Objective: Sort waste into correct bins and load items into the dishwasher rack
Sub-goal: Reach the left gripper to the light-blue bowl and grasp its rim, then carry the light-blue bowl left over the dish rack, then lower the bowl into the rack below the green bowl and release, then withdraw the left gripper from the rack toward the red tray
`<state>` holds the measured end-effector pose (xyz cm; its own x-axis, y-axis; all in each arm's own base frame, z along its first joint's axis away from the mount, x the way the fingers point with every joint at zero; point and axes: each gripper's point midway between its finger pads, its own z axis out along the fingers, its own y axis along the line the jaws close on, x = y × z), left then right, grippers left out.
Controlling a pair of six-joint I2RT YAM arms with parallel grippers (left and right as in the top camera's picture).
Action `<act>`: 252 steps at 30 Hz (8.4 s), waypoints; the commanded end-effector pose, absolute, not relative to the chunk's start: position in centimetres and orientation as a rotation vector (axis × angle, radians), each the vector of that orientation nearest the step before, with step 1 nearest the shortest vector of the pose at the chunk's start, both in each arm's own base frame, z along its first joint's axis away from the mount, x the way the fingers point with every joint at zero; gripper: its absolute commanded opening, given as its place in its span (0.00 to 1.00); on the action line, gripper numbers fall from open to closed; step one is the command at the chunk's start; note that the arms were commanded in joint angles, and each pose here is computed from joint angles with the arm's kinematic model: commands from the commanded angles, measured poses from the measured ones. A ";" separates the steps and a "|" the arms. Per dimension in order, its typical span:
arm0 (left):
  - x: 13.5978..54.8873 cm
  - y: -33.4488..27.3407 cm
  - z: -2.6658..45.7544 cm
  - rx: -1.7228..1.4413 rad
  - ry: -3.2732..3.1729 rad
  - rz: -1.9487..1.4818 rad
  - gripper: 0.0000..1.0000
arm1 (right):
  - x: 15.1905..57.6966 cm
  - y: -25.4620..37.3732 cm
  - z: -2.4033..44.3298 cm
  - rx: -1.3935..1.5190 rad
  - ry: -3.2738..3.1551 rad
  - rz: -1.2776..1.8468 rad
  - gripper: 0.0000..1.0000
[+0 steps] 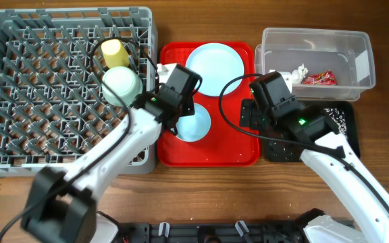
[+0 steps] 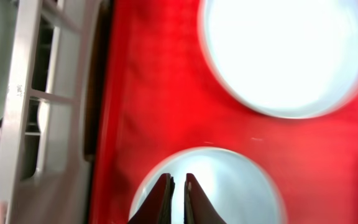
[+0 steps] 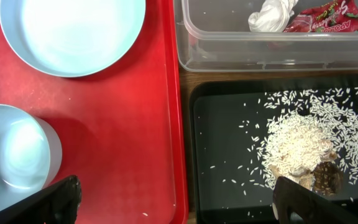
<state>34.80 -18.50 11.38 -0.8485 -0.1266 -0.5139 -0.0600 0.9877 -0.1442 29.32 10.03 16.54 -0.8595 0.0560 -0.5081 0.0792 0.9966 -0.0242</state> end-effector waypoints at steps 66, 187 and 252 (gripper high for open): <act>29.1 -27.1 2.4 0.553 2.763 -0.210 0.11 | 29.7 9.7 17.0 0.107 2.587 -0.080 1.00; 31.5 2.9 17.3 -0.727 2.230 -1.556 0.82 | 29.7 9.7 17.0 0.107 2.588 -0.081 1.00; 33.4 -2.5 14.3 -0.640 2.697 0.034 0.04 | 29.7 9.7 17.0 0.107 2.587 -0.080 1.00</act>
<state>32.50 -1.60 9.76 -0.8599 -0.4384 -0.2615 -0.4630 0.8856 0.0376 29.33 10.03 16.54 -0.8594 0.0559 -0.5083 0.0793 0.9965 -0.0245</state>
